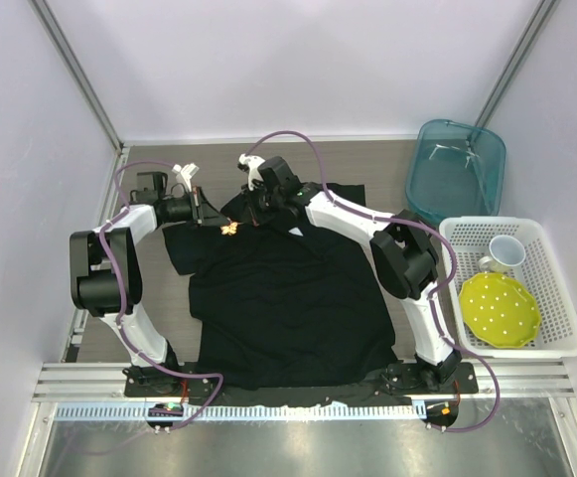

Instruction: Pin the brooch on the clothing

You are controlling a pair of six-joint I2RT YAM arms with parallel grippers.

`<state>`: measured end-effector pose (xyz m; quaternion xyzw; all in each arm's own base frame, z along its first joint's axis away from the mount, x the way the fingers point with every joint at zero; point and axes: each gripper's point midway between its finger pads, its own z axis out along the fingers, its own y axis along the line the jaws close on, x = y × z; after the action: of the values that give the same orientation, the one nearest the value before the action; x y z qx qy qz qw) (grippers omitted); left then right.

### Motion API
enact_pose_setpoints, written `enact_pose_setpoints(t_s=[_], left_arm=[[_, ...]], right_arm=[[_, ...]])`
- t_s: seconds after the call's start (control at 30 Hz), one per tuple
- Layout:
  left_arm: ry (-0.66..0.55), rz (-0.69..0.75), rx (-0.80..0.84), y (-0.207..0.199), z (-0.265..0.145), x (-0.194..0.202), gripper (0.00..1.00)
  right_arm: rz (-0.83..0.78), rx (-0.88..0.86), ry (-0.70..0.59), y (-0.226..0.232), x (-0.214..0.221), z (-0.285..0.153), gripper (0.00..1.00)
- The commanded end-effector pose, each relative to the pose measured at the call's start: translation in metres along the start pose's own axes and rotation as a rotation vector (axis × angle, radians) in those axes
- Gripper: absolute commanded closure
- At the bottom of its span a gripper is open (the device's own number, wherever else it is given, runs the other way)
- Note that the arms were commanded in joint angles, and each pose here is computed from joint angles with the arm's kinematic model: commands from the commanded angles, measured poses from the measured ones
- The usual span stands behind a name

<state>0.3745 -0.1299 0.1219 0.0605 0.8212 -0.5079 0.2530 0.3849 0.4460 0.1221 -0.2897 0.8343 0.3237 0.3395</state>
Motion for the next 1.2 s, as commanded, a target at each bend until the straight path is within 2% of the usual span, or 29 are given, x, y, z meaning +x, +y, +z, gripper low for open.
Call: enact_pose_setpoints(t_s=[0.0, 0.77, 0.87, 1.0, 1.17], left_arm=[[-0.022, 0.089, 0.04, -0.016, 0.007, -0.018, 0.97], [-0.05, 0.067, 0.036, -0.015, 0.012, -0.015, 0.98], [-0.045, 0.062, 0.04, -0.014, 0.013, -0.013, 0.98], [-0.044, 0.062, 0.036, -0.012, 0.013, -0.012, 0.98], [-0.038, 0.06, 0.044, -0.011, 0.014, -0.011, 0.98]], right_arm=[[-0.073, -0.147, -0.15, 0.063, -0.054, -0.026, 0.99], [-0.026, -0.176, -0.165, 0.07, -0.062, -0.025, 0.99], [-0.032, -0.17, -0.156, 0.066, -0.06, -0.029, 0.93], [-0.03, -0.148, -0.145, 0.053, -0.057, -0.036, 0.73], [-0.016, -0.127, -0.146, 0.038, -0.063, -0.045, 0.56]])
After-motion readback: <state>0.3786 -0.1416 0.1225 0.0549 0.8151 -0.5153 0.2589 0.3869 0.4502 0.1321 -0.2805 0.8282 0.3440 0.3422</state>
